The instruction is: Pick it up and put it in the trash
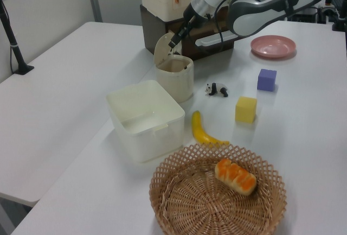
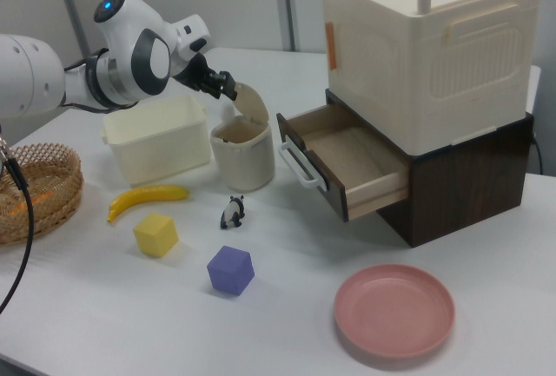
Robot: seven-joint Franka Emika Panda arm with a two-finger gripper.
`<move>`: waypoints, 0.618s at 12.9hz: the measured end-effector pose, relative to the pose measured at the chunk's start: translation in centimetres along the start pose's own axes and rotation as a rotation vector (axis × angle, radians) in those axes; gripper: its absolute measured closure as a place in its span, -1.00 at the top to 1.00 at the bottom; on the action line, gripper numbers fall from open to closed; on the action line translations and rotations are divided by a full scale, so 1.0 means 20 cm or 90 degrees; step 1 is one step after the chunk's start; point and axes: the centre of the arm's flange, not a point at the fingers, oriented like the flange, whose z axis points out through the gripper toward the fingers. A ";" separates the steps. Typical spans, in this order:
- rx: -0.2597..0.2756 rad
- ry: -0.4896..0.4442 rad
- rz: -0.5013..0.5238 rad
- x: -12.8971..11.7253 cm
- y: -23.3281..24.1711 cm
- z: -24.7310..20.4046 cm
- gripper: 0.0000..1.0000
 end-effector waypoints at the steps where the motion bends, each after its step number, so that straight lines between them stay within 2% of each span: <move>1: -0.001 0.003 -0.001 0.01 0.00 -0.01 0.09; 2: -0.001 0.005 -0.001 0.01 0.00 -0.01 0.30; 3: -0.001 0.007 0.001 0.02 0.00 -0.02 0.63; 5: 0.000 0.013 0.011 0.04 0.00 -0.04 1.00; 8: -0.002 0.012 0.048 0.04 0.03 -0.13 1.00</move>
